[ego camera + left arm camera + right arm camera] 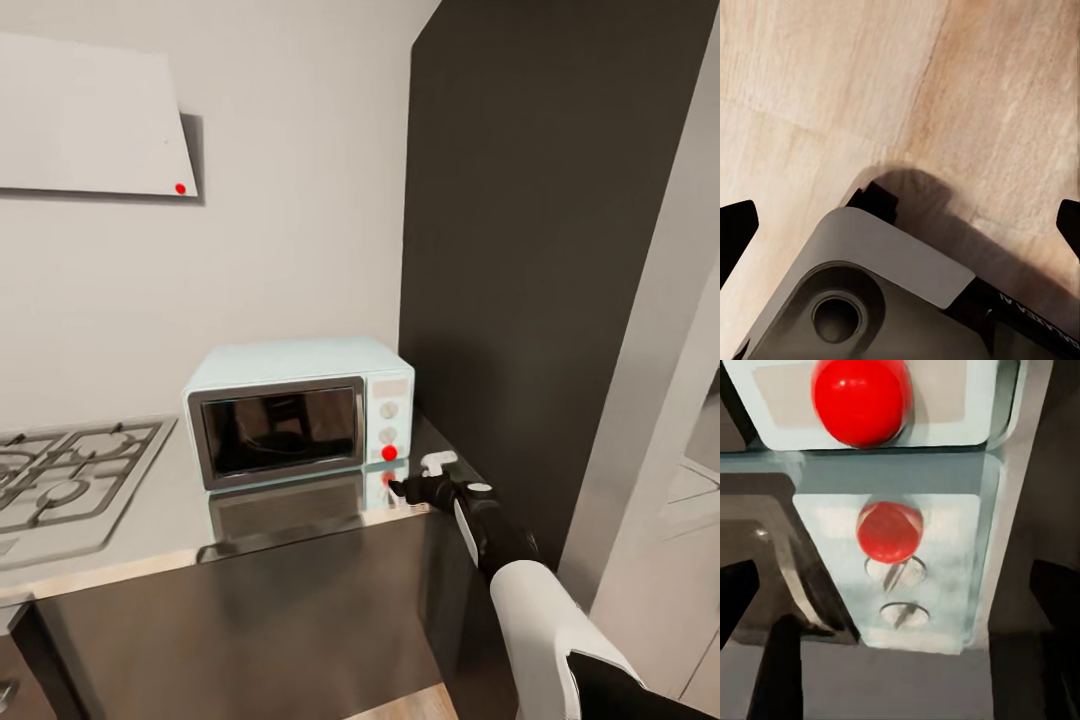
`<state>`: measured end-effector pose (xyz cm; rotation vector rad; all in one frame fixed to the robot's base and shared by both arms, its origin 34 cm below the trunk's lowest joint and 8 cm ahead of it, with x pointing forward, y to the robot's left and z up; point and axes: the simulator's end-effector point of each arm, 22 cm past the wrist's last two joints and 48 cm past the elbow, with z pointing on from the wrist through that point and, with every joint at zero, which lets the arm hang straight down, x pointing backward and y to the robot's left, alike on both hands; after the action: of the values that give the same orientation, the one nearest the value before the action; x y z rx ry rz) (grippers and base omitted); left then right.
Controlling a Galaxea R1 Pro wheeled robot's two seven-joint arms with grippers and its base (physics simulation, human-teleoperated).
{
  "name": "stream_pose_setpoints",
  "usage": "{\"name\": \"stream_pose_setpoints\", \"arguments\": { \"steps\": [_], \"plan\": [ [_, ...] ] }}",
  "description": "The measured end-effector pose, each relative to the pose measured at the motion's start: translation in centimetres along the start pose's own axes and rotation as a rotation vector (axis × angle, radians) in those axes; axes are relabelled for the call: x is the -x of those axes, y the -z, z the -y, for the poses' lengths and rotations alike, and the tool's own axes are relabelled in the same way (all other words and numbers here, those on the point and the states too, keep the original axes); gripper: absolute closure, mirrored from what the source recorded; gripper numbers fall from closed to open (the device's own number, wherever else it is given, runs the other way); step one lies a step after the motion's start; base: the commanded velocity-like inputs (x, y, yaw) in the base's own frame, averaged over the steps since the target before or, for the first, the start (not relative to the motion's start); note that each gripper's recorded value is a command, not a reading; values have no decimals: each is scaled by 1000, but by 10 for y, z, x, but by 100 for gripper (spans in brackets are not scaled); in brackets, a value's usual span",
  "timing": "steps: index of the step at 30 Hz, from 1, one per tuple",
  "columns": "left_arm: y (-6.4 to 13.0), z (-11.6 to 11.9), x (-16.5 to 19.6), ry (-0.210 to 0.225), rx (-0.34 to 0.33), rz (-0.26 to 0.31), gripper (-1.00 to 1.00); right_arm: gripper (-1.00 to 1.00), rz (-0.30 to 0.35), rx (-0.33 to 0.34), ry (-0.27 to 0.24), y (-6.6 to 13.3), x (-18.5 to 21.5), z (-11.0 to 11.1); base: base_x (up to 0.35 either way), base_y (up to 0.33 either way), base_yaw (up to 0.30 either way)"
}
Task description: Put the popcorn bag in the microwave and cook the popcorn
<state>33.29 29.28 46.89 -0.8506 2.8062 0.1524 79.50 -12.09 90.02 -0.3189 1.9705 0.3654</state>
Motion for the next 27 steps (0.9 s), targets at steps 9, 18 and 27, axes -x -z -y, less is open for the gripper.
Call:
{"name": "stream_pose_setpoints", "arguments": {
  "steps": [9, 18, 27],
  "plan": [
    [0, 0, 0, 0, 0, -1, -100, -100, 8, 1, 10, -1, 0, 0, 44, 0, 0],
    [0, 0, 0, 0, 0, 0, -100, -100, 103, 36, 68, -9, -2, -16, 1, 0, 0],
    [0, 1, -1, -1, -1, -1, -100, 100, 106, 37, 68, -9, -2, -16, 20, 0, 0]
  ]
}}
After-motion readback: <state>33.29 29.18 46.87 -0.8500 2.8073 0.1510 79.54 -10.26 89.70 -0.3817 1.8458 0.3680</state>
